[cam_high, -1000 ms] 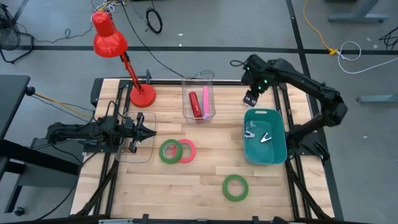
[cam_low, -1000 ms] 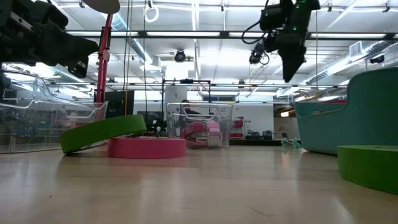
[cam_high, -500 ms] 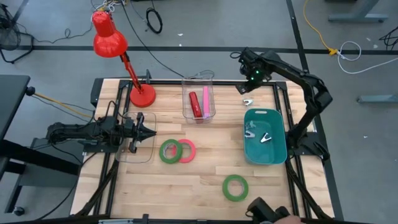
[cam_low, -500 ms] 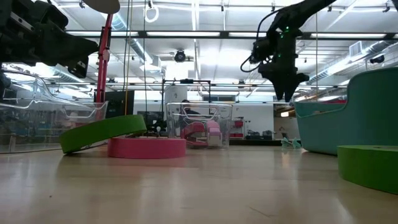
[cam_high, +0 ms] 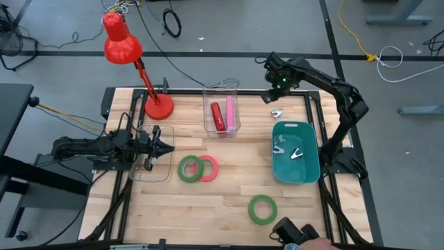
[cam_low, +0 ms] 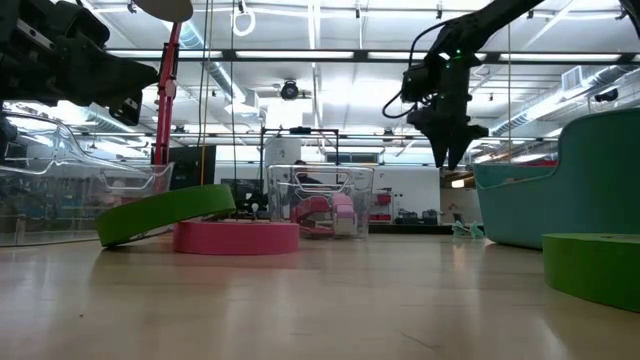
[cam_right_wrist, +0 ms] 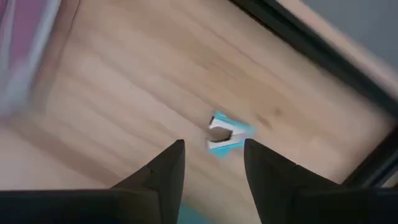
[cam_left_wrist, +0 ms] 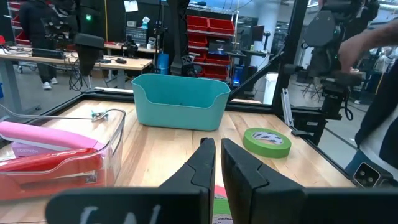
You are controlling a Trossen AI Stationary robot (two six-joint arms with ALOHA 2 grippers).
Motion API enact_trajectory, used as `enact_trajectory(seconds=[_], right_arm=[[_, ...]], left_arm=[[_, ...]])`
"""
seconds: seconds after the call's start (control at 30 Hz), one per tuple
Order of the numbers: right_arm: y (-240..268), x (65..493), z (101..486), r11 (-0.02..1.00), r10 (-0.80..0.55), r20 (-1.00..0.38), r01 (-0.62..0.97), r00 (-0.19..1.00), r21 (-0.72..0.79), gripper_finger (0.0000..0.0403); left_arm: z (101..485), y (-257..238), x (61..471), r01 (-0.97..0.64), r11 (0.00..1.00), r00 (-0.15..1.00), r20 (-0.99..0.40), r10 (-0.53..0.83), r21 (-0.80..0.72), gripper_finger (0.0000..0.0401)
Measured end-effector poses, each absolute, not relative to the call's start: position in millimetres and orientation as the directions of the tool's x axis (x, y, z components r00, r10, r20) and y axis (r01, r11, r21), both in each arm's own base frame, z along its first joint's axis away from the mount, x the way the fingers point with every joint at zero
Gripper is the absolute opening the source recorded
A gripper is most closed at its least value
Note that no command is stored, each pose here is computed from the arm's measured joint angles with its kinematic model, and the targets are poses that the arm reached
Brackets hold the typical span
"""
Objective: Pick and place Stapler, Stapler remover, tape
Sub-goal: Put the light blue staple remover into the blue bin
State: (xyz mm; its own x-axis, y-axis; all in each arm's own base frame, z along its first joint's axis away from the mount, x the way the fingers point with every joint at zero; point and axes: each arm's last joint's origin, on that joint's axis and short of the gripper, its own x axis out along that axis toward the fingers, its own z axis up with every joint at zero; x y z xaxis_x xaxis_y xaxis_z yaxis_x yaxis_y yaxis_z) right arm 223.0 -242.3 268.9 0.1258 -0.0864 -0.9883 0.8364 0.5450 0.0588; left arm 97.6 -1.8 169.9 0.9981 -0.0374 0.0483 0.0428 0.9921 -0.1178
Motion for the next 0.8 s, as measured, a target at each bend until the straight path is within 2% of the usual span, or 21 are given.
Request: enact_trajectory(seconds=[0.13, 0.23, 0.33, 0.6, 0.8], right_arm=[[-242.7, 222.2, 268.7, 0.804, -0.104, -0.989, 0.594, 0.103, -0.023, 0.0165], [-244.5, 221.2, 266.6, 0.916, -0.154, -0.986, 0.383, 0.058, -0.121, 0.0165], [-245.8, 220.4, 256.6, 0.954, -0.184, -0.982, 0.248, 0.035, -0.169, 0.0165], [-244.7, 218.0, 226.3, 0.983, -0.183, -0.982, 0.022, 0.046, -0.182, 0.0165], [-239.2, 213.7, 211.2, 0.984, -0.106, -0.992, -0.136, 0.068, -0.115, 0.0165]], left_arm=[[170.0, -1.7, 97.5, 0.043, 0.992, 0.998, 0.049, -0.037, -0.117, 0.0030], [170.0, -1.8, 97.5, 0.043, 0.992, 0.998, 0.049, -0.037, -0.117, 0.0030], [170.0, -1.7, 97.5, 0.043, 0.992, 0.998, 0.049, -0.037, -0.117, 0.0030], [170.0, -1.8, 97.5, 0.043, 0.992, 0.998, 0.049, -0.037, -0.117, 0.0030], [170.0, -1.7, 97.5, 0.043, 0.992, 0.998, 0.049, -0.037, -0.117, 0.0030]])
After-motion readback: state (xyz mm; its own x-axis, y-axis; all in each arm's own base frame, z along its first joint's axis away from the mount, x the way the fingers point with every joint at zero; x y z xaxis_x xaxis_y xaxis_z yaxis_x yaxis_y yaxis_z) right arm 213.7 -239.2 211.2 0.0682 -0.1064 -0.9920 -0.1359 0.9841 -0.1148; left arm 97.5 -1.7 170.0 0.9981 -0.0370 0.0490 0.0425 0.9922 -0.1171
